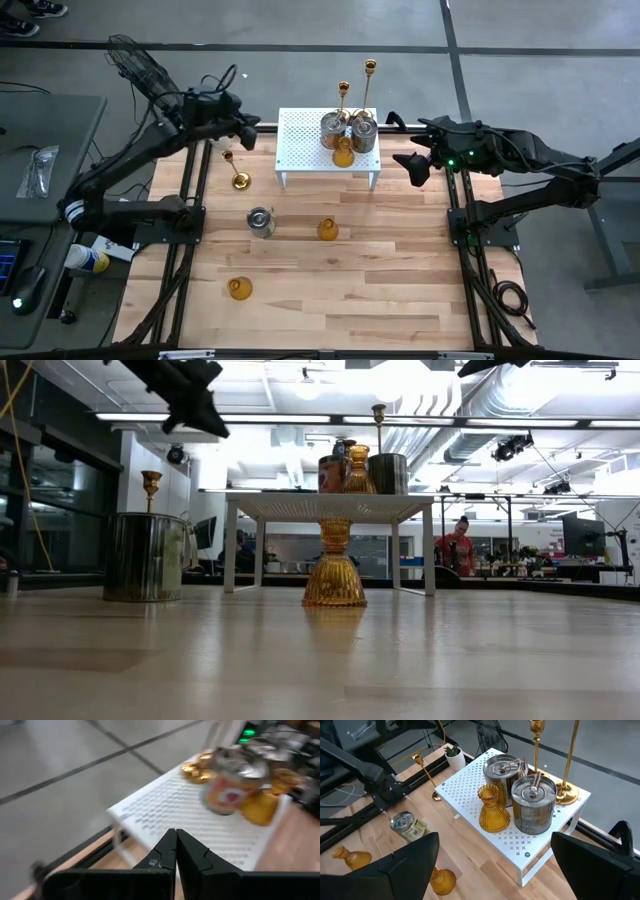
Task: Pick & Place candle stick holders
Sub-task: Put the gold candle holder on the shelf
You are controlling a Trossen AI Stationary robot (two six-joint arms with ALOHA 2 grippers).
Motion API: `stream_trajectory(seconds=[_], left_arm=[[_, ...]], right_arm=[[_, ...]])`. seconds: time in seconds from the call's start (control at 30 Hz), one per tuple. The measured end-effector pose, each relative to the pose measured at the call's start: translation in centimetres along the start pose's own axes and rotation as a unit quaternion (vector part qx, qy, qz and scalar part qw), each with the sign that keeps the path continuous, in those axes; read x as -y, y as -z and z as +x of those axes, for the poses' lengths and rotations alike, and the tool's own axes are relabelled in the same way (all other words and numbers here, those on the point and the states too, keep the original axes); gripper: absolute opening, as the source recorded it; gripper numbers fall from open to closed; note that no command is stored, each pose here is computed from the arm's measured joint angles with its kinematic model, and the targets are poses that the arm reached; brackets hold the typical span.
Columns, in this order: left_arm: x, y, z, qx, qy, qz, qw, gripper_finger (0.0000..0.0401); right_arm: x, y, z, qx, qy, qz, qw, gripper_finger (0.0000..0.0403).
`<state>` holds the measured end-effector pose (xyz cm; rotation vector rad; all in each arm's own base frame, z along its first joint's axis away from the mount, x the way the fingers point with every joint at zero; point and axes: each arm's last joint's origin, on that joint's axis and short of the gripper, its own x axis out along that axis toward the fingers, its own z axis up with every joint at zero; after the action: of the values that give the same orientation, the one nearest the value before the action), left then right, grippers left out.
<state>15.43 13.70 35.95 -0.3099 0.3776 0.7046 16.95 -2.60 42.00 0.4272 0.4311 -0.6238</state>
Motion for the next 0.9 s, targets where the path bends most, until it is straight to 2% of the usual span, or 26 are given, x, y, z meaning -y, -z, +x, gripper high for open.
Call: stream_trajectory(seconds=[0.23, 0.43, 0.53, 0.73, 0.9], left_arm=[[-0.7, 1.3, -1.8, -0.034, -0.115, -0.065, 0.991, 0.0000], [-0.9, 2.0, -2.0, -0.065, -0.137, -0.091, 0.984, 0.0008], [-0.9, 2.2, -2.0, -0.071, -0.141, -0.111, 0.981, 0.0038], [-0.8, 2.1, -2.4, -0.080, -0.145, -0.175, 0.971, 0.0137], [-0.8, 2.0, -3.2, -0.104, -0.156, -0.191, 0.964, 0.0190]], right_arm=[[0.0, 0.1, 0.0, -0.003, 0.001, -0.003, 1.000, 0.0375], [0.4, 0.7, 0.0, -0.033, 0.020, -0.018, 0.999, 0.0375], [0.6, 0.9, -0.1, -0.043, 0.026, -0.023, 0.998, 0.0375], [0.6, 0.9, -0.1, -0.044, 0.026, -0.024, 0.998, 0.0375], [0.6, 0.9, -0.1, -0.044, 0.026, -0.026, 0.998, 0.0375]])
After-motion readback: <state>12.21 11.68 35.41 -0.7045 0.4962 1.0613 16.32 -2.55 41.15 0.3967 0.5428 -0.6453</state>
